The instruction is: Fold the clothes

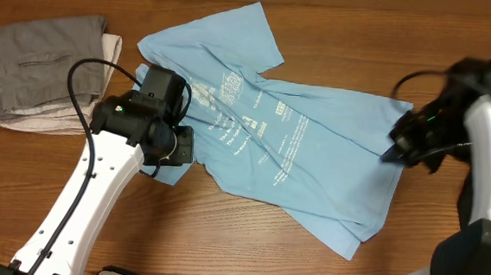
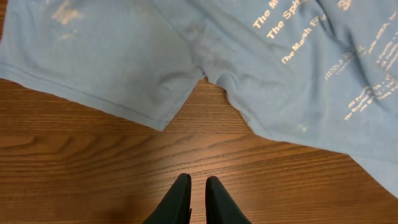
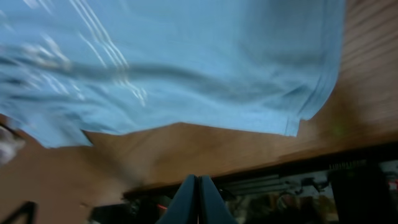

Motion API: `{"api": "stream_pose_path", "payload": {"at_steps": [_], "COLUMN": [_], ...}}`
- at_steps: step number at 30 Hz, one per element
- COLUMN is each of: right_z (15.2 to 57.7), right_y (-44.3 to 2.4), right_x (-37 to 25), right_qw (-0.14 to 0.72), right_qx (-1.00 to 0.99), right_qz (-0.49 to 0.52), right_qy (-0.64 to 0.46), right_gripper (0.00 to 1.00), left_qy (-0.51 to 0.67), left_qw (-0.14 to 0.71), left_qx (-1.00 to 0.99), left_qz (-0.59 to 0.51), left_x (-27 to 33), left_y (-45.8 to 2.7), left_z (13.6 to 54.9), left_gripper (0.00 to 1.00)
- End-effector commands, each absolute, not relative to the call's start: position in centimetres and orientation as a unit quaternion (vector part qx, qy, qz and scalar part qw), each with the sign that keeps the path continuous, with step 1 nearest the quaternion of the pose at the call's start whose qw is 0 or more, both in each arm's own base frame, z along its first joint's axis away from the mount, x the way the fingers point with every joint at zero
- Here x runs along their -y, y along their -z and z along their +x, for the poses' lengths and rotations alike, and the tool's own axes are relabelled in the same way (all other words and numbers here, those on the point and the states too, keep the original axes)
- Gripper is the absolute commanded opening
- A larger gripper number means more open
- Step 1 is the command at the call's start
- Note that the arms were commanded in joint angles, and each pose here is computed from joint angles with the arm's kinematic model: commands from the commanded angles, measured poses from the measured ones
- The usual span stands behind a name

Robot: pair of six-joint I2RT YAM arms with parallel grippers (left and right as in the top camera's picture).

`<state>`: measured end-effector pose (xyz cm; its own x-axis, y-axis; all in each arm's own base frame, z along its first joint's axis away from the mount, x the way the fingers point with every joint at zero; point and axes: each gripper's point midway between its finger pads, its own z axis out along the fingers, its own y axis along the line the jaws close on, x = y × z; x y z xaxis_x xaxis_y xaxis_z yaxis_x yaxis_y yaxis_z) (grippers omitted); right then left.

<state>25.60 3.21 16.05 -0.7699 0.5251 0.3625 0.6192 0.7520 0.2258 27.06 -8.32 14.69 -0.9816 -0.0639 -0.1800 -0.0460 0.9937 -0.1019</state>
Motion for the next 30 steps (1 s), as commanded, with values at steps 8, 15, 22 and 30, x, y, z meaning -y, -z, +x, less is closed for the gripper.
{"api": "stream_pose_path", "payload": {"at_steps": [8, 15, 22, 30], "right_z": [15.7, 14.9, 15.9, 16.2], "right_y": [-8.1, -5.7, -4.0, -4.1], "right_x": [-6.6, -5.9, -5.5, -5.6], "right_qw": [0.227, 0.203, 0.163, 0.156], "right_qx": [0.902, 0.899, 0.909, 0.912], "right_qz": [-0.355, -0.383, -0.381, -0.376], "right_qy": [0.093, 0.065, 0.048, 0.047], "right_gripper": [0.04, 0.04, 0.04, 0.04], "left_qy": [0.047, 0.053, 0.035, 0.015], "left_qw": [0.113, 0.126, 0.071, 0.028], "left_qx": [-0.992, -0.989, -0.995, -0.997], "left_qz": [-0.032, -0.051, -0.063, -0.072], "left_x": [8.4, 9.0, 9.1, 8.3], "left_y": [-14.1, -13.0, -8.5, -6.0], "left_z": [28.0, 30.1, 31.0, 30.6], "left_gripper": [0.12, 0.09, 0.04, 0.04]}}
